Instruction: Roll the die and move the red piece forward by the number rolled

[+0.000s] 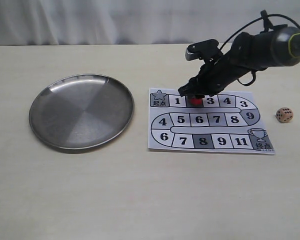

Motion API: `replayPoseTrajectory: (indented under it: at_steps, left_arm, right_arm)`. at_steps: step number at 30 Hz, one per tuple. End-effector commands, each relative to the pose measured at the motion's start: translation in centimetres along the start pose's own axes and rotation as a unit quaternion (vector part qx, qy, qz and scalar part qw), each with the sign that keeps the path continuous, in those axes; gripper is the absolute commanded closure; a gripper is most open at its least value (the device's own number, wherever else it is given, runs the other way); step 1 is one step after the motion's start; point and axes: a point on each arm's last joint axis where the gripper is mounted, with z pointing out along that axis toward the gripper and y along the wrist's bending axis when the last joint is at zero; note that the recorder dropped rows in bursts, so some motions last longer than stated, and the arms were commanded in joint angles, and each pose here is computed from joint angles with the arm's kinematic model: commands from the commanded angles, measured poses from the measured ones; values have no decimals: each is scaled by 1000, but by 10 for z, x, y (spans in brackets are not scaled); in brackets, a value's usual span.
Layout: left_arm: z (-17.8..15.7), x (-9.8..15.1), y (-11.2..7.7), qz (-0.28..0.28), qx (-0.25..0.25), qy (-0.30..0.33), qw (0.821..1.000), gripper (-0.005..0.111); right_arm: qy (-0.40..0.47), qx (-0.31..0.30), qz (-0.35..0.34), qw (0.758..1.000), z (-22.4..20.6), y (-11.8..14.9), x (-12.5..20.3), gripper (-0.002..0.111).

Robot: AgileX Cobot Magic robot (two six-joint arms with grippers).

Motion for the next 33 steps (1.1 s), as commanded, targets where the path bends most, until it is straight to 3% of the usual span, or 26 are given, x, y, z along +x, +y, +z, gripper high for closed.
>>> replayPoseTrajectory:
  at_steps: [1,5,10,18,24,33]
  left_arm:
    - [0,0,-1,0,5,-5,1000,107]
    - [0,0,-1,0,5,-5,1000,107]
    - [0,0,-1,0,5,-5,1000,107]
    - [0,0,-1,0,5,-5,1000,107]
    - [0,0,-1,0,5,-5,1000,107]
    - [0,0,-1,0,5,-5,1000,107]
  right_arm:
    - [-52,25,-39,998,-50,-1,-23,104]
    - [-101,42,-51,993,-85,0,-37,104]
    - [-117,48,-48,991,-92,-2,-40,104]
    - [-40,52,7,998,-50,-27,-12,104]
    - [27,39,12,999,1,-29,20,104]
    - [46,35,12,998,11,-29,27,104]
